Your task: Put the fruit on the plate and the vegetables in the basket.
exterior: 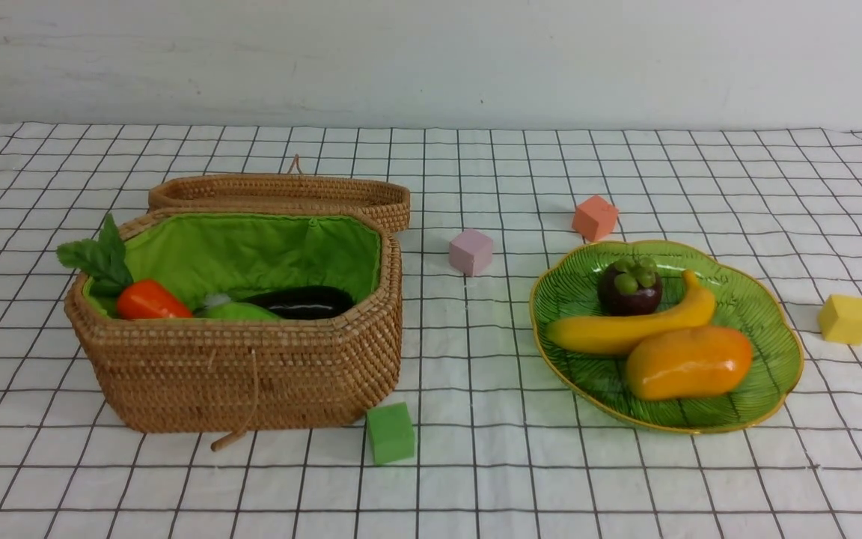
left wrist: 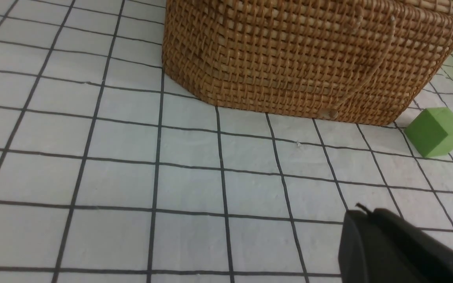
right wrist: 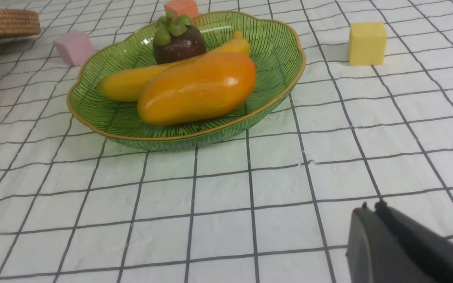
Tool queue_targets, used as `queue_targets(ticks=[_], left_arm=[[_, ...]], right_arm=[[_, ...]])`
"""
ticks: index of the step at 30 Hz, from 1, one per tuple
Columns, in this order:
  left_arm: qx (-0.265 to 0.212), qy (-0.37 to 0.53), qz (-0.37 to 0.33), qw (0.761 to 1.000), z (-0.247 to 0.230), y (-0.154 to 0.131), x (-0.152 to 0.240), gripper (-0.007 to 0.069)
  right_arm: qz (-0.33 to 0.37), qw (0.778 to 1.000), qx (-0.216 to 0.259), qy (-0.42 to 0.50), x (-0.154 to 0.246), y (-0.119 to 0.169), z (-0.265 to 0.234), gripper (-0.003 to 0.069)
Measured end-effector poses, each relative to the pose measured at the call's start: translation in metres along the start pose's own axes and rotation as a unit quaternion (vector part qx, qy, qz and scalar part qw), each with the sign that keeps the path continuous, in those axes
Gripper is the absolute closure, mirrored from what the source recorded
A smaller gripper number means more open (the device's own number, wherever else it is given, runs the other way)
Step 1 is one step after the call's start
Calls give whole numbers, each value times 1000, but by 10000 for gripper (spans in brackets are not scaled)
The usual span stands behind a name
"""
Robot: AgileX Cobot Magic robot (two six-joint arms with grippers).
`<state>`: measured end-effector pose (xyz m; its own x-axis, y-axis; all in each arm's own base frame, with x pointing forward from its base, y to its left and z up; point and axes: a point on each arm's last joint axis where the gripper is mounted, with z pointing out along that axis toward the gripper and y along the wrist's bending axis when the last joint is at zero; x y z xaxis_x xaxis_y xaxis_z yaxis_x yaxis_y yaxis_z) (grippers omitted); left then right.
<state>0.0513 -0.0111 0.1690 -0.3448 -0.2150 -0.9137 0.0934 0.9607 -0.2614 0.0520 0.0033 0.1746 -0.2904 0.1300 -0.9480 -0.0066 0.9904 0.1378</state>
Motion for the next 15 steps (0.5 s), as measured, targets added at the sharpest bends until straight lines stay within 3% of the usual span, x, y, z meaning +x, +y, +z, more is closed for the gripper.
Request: queue_targets(ticks=[15], left_arm=[[0, 0, 0, 1000, 0, 0, 0, 633]], right_arm=[[0, 1000, 0, 0, 0, 0, 0, 631]])
